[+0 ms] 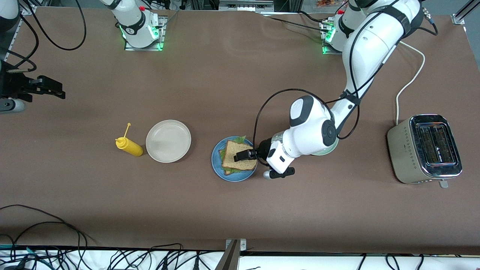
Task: Make sandwich in blue plate with both arms
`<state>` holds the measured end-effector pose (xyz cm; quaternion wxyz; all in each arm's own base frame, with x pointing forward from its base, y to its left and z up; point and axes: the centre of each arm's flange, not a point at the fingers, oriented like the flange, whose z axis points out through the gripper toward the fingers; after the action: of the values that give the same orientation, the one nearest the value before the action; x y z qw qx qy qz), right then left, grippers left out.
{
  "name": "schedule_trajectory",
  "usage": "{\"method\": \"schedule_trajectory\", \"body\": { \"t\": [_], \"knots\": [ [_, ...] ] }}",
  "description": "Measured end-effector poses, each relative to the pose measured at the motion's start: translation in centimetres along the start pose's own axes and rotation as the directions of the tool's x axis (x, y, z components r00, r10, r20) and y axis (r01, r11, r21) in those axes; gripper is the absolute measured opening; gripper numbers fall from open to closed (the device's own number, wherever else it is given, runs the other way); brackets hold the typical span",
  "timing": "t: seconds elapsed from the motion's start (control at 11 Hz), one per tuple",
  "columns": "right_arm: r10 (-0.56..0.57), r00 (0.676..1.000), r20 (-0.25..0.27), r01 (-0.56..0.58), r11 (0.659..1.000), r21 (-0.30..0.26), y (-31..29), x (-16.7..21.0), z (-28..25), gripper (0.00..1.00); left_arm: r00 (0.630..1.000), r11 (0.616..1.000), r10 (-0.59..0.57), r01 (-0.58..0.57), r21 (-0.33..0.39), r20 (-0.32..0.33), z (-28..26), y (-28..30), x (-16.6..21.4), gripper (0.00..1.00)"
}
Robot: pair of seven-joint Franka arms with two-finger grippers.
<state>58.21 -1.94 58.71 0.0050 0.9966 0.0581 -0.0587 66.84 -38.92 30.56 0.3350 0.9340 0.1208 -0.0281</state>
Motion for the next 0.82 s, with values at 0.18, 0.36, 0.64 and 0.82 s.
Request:
{"method": "schedule_trajectory", "body": {
  "t": [0.18,0.36,0.64,0.82],
  "knots": [
    [0.006,1.0,-0.001,-0.006,1.0,0.0,0.4,-0.1,-0.1,1.0,1.0,0.993,0.021,-0.02,0.117,-0.007,-2.2,1.8,-1.3,1.0],
    [0.003,1.0,-0.031,-0.003,1.0,-0.004,0.2,-0.3,-1.4,1.0,0.998,0.974,0.063,-0.064,0.215,0.011,-5.2,3.5,-2.8,1.0],
    [-0.002,0.996,-0.093,0.001,1.0,-0.015,-0.1,-0.7,-4.4,1.0,0.993,0.919,0.11,-0.114,0.376,0.03,-11.4,4.2,-4.1,1.0],
    [-0.006,0.996,-0.09,0.004,1.0,-0.016,-0.3,-0.6,-4.2,1.0,0.995,0.892,0.096,-0.1,0.44,0.032,-16.3,4.3,-4.7,1.0]
  ]
}}
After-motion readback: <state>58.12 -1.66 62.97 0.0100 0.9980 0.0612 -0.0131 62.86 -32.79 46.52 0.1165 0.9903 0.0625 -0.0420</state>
